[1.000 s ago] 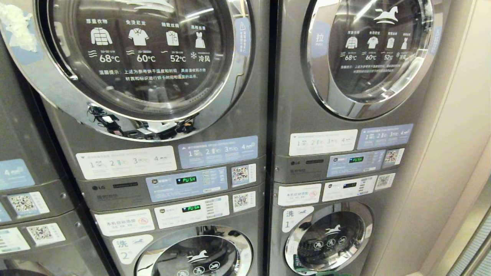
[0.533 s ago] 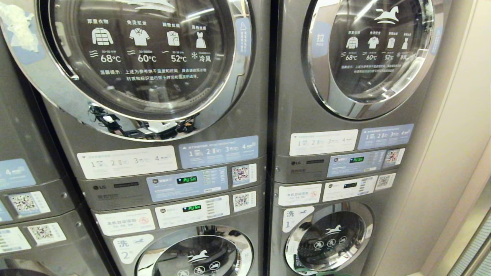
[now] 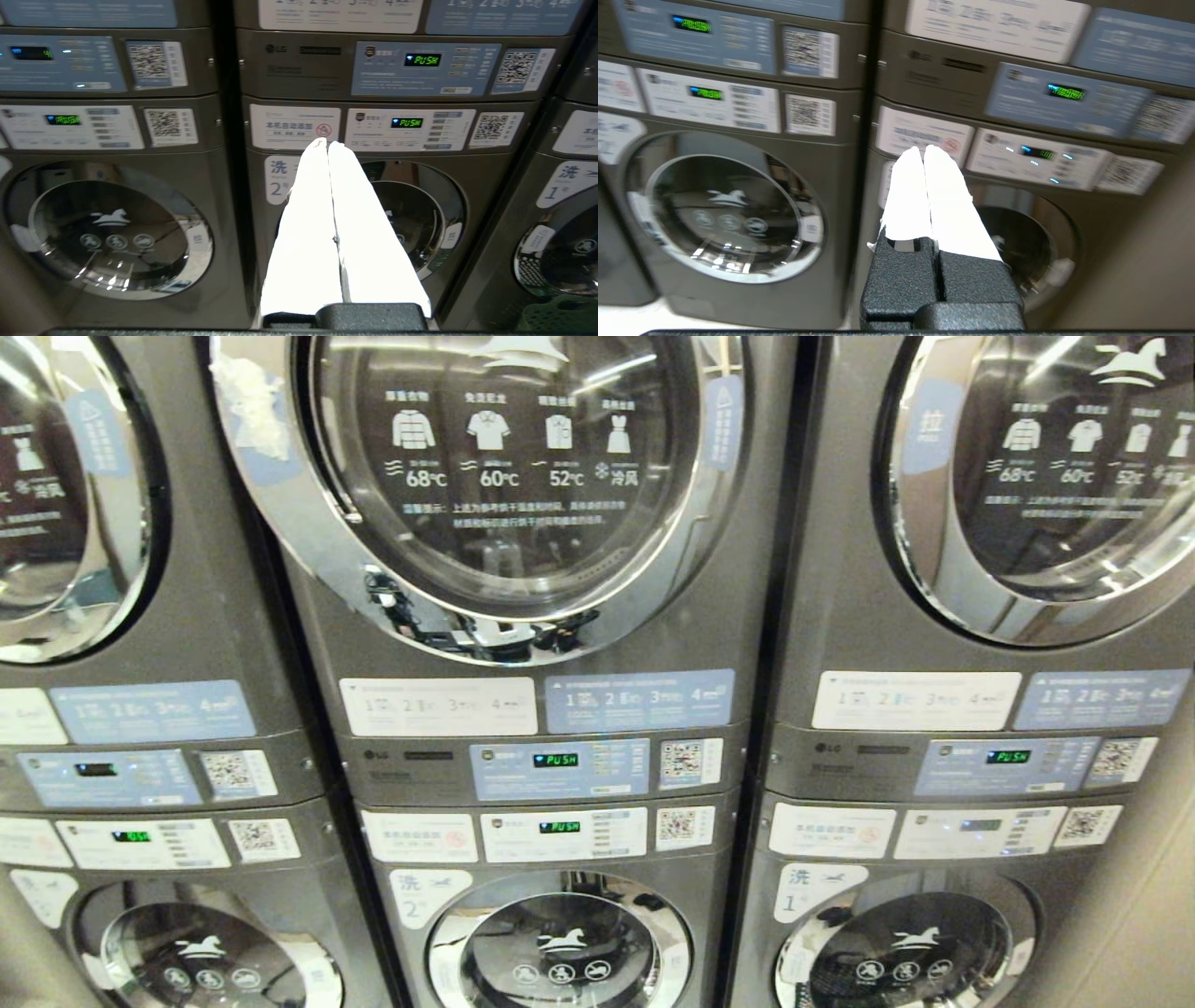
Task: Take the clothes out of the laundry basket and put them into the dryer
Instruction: Close the dryer
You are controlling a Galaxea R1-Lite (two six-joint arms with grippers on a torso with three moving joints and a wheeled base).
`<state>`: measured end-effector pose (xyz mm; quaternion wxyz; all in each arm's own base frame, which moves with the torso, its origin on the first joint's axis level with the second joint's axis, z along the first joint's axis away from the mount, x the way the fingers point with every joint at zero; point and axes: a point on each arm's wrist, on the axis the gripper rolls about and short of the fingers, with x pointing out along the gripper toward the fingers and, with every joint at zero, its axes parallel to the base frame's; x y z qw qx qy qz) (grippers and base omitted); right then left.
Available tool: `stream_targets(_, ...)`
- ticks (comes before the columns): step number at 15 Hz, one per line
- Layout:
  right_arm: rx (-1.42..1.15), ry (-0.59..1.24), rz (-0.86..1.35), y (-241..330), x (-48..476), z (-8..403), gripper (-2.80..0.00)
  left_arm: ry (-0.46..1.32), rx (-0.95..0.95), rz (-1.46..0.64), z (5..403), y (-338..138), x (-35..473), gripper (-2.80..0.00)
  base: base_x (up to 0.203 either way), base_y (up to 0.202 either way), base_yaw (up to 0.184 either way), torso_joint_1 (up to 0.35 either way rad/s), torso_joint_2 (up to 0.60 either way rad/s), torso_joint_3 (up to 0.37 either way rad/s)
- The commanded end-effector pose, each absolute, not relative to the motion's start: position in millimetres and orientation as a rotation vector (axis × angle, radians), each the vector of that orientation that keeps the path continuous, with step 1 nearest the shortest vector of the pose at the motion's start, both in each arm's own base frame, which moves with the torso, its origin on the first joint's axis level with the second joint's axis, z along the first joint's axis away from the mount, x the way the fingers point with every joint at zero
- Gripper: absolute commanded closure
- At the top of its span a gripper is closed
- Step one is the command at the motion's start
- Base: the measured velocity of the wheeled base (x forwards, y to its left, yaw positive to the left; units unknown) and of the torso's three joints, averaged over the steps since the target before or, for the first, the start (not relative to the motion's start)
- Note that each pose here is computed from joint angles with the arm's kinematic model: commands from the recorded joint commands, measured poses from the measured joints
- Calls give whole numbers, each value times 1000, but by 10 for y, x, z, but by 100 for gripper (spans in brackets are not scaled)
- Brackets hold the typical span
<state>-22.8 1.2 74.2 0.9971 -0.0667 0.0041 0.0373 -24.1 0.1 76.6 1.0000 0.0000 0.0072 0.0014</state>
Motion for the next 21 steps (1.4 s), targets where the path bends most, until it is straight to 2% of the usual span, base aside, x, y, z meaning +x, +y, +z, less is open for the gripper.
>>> stream_targets(1,-135,6,76,12,-230,742,0,13,0,3,764,1,-240,0,1,-6,164,7,0,4)
stream_targets(4,-135,8,68,10,-229,742,0,12,0,3,764,1,-240,0,0,-3,95,3,0,6)
stream_targets(12,-127,8,67,10,-229,742,0,14,0,3,763,1,-240,0,0,10,-1,0,0,0)
stream_targets(21,-118,9,50,6,-228,742,0,14,0,3,763,1,-240,0,0,189,-2,3,2,2)
